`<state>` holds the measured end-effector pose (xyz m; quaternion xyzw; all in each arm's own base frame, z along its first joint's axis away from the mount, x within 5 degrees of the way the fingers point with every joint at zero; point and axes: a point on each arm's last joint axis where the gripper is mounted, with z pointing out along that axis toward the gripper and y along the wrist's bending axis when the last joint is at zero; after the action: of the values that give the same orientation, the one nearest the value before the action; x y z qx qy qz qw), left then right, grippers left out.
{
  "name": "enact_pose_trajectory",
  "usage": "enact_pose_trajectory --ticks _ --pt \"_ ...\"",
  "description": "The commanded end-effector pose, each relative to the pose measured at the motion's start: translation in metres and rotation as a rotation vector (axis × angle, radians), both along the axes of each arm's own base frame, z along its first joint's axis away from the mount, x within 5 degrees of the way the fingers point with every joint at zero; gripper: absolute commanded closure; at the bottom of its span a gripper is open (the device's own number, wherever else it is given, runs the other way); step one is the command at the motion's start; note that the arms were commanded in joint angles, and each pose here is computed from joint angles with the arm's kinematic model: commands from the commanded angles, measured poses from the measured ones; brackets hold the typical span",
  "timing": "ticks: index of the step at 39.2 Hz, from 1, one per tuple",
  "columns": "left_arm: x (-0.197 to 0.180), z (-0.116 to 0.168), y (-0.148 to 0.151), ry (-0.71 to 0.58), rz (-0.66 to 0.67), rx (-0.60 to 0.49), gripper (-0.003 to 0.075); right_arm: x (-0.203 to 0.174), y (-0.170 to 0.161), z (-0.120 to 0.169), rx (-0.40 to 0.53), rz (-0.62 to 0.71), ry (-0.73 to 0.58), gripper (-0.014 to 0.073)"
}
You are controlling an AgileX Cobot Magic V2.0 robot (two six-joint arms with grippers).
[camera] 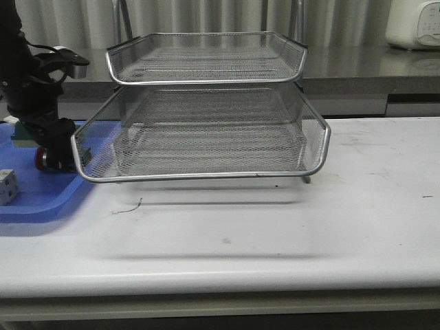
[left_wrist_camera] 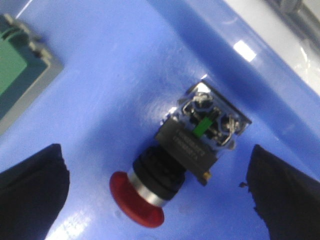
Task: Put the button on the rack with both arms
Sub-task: 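Lower the left gripper onto the red push button and grasp it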
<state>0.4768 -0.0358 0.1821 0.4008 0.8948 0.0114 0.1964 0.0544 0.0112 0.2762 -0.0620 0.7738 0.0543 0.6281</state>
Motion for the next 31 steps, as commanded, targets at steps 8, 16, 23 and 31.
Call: enact_pose_trajectory --ticks 8,16,23,31 --pt "0.007 0.024 -0.009 -0.109 -0.023 -0.022 0.0036 0.001 -0.001 0.014 0.004 -0.011 -0.092 0.0657" --pt "0.011 0.010 -0.010 -0.096 -0.030 -0.027 0.0036 0.001 -0.001 0.014 0.004 -0.011 -0.092 0.0657" --pt "0.011 0.007 -0.010 -0.085 -0.032 -0.027 0.0038 0.001 -0.001 0.014 0.004 -0.011 -0.092 0.0657" --pt "0.011 0.007 -0.010 -0.081 -0.033 -0.027 0.0197 0.001 -0.001 0.014 0.004 -0.011 -0.092 0.0657"
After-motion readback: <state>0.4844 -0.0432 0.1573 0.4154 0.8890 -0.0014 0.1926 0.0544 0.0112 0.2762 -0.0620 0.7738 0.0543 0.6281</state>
